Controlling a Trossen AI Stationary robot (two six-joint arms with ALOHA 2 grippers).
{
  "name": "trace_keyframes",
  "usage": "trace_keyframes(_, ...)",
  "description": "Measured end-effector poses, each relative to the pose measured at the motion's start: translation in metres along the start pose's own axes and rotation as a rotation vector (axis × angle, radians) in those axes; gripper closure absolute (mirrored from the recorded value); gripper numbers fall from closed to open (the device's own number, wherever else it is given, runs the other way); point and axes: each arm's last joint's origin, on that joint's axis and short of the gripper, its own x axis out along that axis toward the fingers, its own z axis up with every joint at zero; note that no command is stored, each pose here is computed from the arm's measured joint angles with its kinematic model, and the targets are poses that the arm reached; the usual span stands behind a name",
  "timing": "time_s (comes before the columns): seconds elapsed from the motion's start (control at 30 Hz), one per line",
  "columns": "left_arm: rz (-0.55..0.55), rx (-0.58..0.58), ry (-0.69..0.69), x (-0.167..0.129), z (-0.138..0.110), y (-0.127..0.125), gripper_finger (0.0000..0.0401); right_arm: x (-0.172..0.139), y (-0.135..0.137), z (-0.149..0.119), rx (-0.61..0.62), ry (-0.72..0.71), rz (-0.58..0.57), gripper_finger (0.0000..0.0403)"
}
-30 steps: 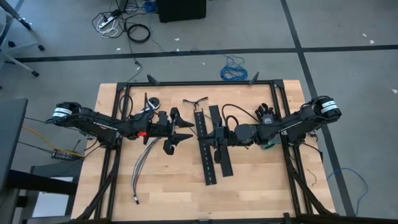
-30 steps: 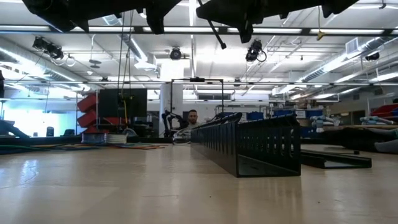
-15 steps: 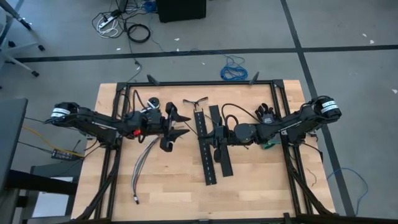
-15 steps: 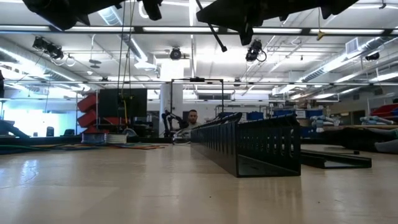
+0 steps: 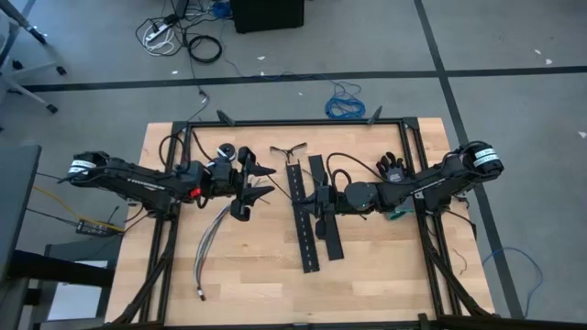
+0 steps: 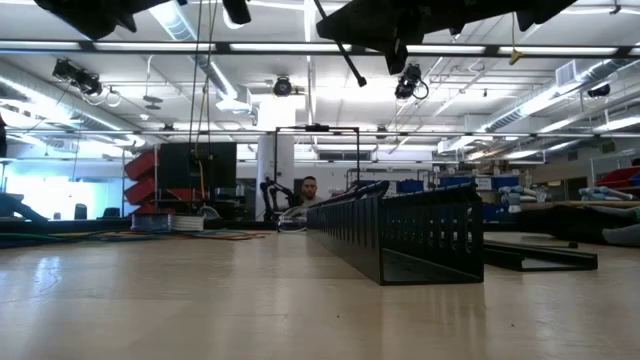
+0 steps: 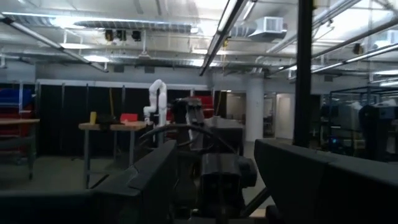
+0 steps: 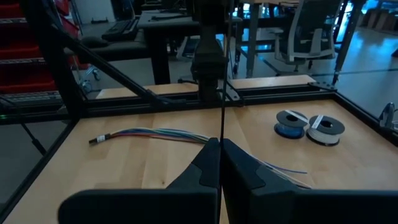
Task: Ziptie cables
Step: Wrap the black zip tie on the cable
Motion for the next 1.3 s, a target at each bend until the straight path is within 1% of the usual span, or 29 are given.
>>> trace_keyframes(0.17,0.025,0.000,0.007,0.0001,-0.0008,0.0007,0.0198,0.0000,0.0000,0.0000,0.000,0.000,0.000,0.0403)
trace_keyframes(0.33,0.025,0.009,0.002,0.0001,-0.0004,0.0007,0.0231,0.0000,0.0000,0.0001,0.000,-0.001,0.000,0.0403)
trace_keyframes(0.5,0.025,0.049,0.000,0.0001,-0.0002,0.0007,0.0281,0.0000,0.0000,0.0000,0.000,0.000,0.000,0.0403)
trace_keyframes(0.57,0.025,0.054,0.000,0.0001,-0.0002,0.0007,0.0314,0.0000,0.0000,0.0000,0.000,0.000,0.000,0.0403)
trace_keyframes(0.67,0.021,0.073,0.001,0.0001,-0.0003,0.0006,0.0379,0.0000,0.0000,0.0000,0.000,0.000,0.000,0.0403)
trace_keyframes(0.7,0.014,0.077,0.001,0.0001,-0.0003,0.0004,0.0389,0.0000,0.0000,0.0000,0.000,0.000,0.000,0.0403)
trace_keyframes(0.8,0.007,0.079,0.003,0.0001,-0.0004,0.0002,0.0398,0.0000,-0.0001,0.0000,-0.003,0.000,-0.001,0.0402)
trace_keyframes(0.9,0.006,0.079,0.007,0.0001,-0.0009,0.0002,0.0400,0.0000,-0.0001,0.0000,-0.033,0.000,-0.001,0.0396)
trace_keyframes(1.0,0.006,0.080,0.025,0.0001,-0.0026,0.0002,0.0400,0.0000,-0.0001,0.0002,-0.042,-0.002,0.000,0.0375)
trace_keyframes(1.07,0.006,0.080,0.039,0.0001,-0.0040,0.0003,0.0400,0.0001,-0.0003,0.0005,-0.042,-0.004,-0.001,0.0354)
trace_keyframes(1.23,0.003,0.084,0.063,-0.0001,-0.0064,0.0003,0.0401,0.0017,-0.0060,0.0009,-0.053,-0.004,-0.019,0.0280)
trace_keyframes(1.3,-0.014,0.103,0.078,-0.0002,-0.0079,-0.0001,0.0401,0.0024,-0.0095,0.0014,-0.052,-0.005,-0.030,0.0251)
